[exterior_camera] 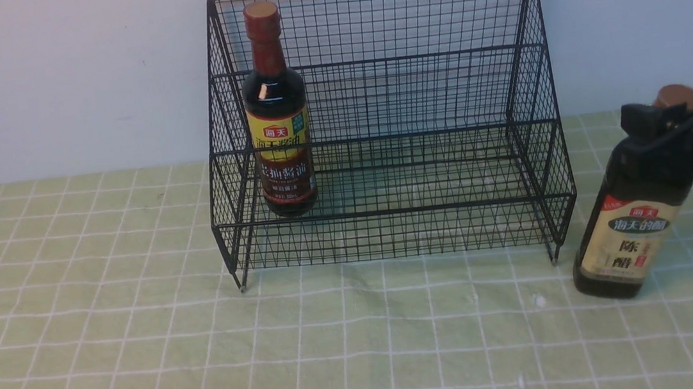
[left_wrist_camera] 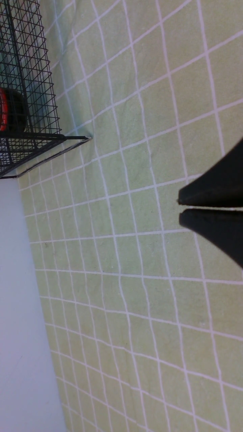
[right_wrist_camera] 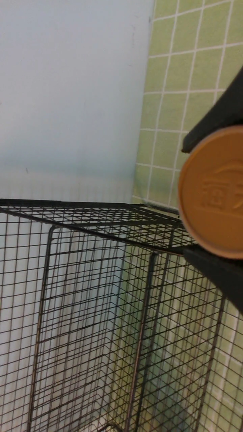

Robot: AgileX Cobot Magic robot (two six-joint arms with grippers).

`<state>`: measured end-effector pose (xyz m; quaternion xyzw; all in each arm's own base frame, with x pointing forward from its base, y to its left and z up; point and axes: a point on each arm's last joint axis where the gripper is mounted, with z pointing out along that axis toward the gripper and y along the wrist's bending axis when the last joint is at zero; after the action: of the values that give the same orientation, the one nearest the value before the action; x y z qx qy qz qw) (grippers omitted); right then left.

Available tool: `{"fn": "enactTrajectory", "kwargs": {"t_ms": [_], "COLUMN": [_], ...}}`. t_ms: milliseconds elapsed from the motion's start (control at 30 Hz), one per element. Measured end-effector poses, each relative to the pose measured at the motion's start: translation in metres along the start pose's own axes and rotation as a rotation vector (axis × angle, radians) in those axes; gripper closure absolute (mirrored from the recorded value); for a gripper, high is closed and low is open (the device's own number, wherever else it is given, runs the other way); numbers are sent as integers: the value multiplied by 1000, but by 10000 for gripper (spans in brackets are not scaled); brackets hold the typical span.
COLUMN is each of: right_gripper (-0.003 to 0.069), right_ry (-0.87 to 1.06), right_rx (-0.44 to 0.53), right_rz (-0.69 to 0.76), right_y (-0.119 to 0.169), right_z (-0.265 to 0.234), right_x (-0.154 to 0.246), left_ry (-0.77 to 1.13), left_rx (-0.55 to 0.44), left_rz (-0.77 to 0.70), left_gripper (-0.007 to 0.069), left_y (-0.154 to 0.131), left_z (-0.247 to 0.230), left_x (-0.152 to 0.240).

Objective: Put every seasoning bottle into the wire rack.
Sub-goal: Use the right arm to grab the condiment bottle closest to it, then use the right arm to put the condiment bottle back on the shelf

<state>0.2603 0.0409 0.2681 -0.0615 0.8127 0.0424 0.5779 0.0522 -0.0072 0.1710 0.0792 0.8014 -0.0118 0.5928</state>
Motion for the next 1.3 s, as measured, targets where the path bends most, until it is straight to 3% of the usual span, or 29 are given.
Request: {"fn": "enactTrajectory", "kwargs": {"t_ms": [200,400,633,867,1300], "right_gripper": [346,346,346,346,346], "right_ry": [-44,-231,-359,-323,-200], "right_rx": [-6,-8,-102,-204,-205], "right_rz": [-16,-16,-41,-54,-68], "right_y": [0,0,27,66,85], "right_z": [-23,-50,-52,0,95], "right_x": [-28,-100,-161,-177,-157], "left_ry": [0,0,0,0,0], "left_rx": [0,0,0,0,0], "left_rz": [0,0,0,0,0], "left_gripper": [631,631,631,631,631], "left_y": [0,0,0,0,0], "left_z": [0,0,0,0,0], "left_x": [0,0,0,0,0]}}
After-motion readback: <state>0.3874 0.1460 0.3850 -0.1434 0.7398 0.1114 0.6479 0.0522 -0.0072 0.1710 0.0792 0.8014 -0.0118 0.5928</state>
